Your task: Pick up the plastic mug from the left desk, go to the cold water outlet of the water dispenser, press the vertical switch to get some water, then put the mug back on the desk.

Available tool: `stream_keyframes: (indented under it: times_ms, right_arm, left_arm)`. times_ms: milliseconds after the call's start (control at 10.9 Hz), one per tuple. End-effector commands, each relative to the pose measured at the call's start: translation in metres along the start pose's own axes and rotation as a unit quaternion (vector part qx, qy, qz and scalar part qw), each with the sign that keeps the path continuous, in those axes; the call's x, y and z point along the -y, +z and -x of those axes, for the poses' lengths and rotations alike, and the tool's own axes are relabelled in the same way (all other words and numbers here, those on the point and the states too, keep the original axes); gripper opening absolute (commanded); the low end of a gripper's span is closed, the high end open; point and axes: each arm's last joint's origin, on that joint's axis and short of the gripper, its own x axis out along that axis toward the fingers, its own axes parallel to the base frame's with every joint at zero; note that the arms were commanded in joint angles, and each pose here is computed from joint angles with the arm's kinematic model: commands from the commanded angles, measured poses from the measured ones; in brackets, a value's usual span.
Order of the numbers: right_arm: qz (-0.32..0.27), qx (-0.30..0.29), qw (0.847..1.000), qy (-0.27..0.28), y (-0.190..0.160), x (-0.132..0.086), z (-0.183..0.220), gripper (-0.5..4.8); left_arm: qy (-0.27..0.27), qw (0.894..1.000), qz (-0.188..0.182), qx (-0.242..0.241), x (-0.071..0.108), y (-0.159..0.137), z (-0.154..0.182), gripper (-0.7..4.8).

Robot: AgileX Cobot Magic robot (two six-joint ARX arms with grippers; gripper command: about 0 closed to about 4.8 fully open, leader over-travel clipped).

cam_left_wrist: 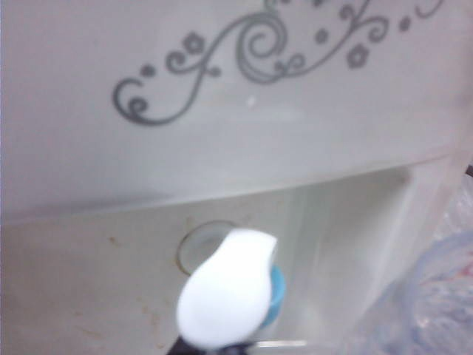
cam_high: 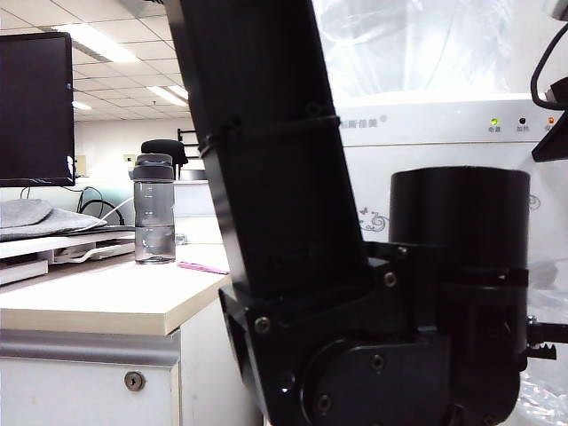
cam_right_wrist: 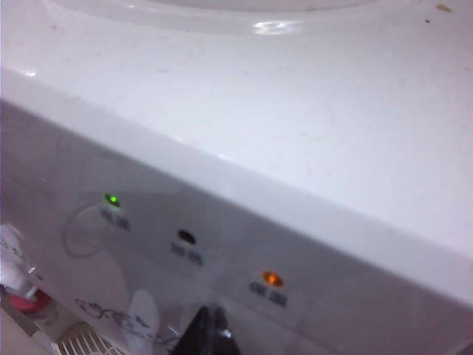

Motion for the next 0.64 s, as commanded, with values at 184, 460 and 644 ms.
stream_keyframes:
  times_ms: [184,460,644]
  right_arm:
    - [0.001,0.026,0.998,-0.049,0.0081,0.0053,0.0002,-0.01]
    - [0.001,0.026,0.998,-0.049,0.0081,0.0053,0.0002,-0.01]
    - [0.001,0.026,0.998,-0.049,0.0079,0.0053,0.0002,-0.01]
  left_arm:
    - [-0.040,0.996,0.058,0.056,0.0151,0.0282,0.0052,-0.01]
    - [-0.043,0.996,0.060,0.058,0.0172,0.0292,0.0069,-0.01]
    - [-0.045,0.995,0.061,0.059,0.0188,0.0311,0.0081,-0.01]
